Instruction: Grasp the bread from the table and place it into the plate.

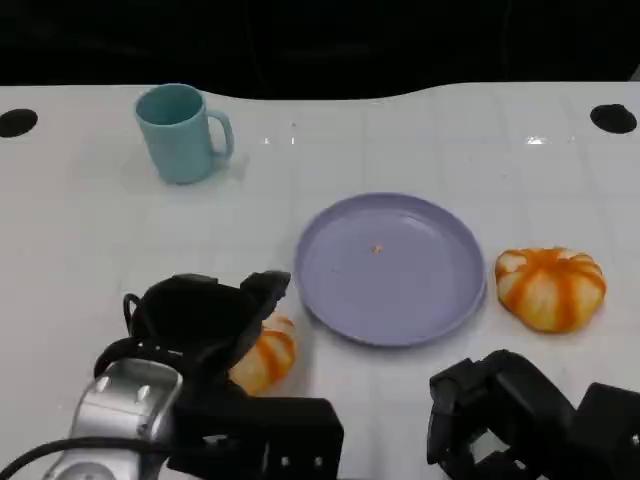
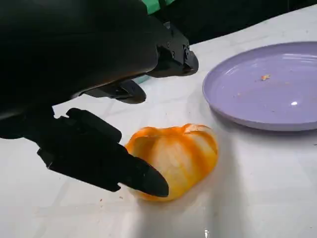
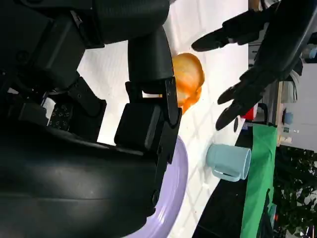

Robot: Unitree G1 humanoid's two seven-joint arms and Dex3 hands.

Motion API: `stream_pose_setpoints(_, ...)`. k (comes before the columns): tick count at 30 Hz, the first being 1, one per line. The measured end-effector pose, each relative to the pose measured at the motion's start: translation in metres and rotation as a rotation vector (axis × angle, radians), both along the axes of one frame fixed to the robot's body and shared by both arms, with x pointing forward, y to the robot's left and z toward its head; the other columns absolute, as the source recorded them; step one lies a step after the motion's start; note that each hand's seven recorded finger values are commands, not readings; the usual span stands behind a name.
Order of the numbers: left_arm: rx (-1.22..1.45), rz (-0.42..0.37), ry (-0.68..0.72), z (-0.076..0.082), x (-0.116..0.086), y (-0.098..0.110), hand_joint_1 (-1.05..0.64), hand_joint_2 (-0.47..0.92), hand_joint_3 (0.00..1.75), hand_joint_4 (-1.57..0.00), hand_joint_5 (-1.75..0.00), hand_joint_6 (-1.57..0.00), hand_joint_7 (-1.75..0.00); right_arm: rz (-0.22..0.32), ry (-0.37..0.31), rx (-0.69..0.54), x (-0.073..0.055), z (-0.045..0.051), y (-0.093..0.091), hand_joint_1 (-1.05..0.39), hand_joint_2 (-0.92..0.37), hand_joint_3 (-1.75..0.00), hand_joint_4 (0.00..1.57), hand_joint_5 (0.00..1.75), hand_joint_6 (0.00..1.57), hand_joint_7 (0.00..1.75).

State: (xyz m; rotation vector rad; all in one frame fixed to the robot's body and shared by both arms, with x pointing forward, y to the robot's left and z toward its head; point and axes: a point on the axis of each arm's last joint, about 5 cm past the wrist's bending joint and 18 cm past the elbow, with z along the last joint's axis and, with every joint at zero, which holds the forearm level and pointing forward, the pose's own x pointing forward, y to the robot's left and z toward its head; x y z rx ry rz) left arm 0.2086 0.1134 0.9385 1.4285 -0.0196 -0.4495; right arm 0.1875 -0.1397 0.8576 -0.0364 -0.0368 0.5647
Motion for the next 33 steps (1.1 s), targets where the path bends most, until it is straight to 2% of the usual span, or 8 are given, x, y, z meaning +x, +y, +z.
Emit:
stream_pose_setpoints(7, 0.021, 0.036, 0.047, -0.007, 0.005, -0.013, -0.48, 0.76, 0.00, -0.42, -0.15, -0.16, 0.00, 0.000, 0.000, -0.001, 0.000, -0.0001, 0.000, -1.05, -0.09, -1.38, 1.54, 1.31, 1.57, 1.06)
stream_pose_setpoints(21, 0.057, 0.078, 0.102, -0.028, 0.021, -0.018, -0.50, 0.78, 0.01, -0.42, -0.24, -0.19, -0.01, 0.000, -0.005, -0.003, 0.000, -0.0001, 0.000, -1.05, -0.09, -1.38, 1.54, 1.32, 1.57, 1.06)
stream_pose_setpoints(28, 0.068, 0.067, 0.108, -0.038, 0.028, -0.020, -0.47, 0.82, 0.00, -0.20, -0.81, -0.23, 0.00, 0.000, -0.005, -0.002, 0.000, -0.0001, 0.000, -1.05, -0.09, -1.38, 1.55, 1.32, 1.57, 1.06)
stream_pose_setpoints(29, 0.071, 0.063, 0.109, -0.039, 0.028, -0.020, -0.47, 0.82, 0.00, -0.19, -0.90, -0.24, 0.00, 0.000, -0.005, -0.002, 0.000, -0.0001, 0.000, -1.05, -0.09, -1.38, 1.55, 1.32, 1.57, 1.06)
stream_pose_setpoints(31, 0.076, 0.053, 0.109, -0.041, 0.030, -0.021, -0.48, 0.84, 0.01, -0.21, -0.97, -0.26, -0.01, 0.000, -0.005, -0.002, 0.000, -0.0001, 0.000, -1.05, -0.09, -1.38, 1.55, 1.32, 1.57, 1.06)
stream_pose_setpoints(33, 0.082, 0.041, 0.108, -0.041, 0.032, -0.021, -0.48, 0.86, 0.02, -0.29, -1.03, -0.33, -0.04, 0.000, -0.005, -0.002, 0.000, -0.0001, 0.000, -1.05, -0.09, -1.38, 1.55, 1.31, 1.57, 1.06)
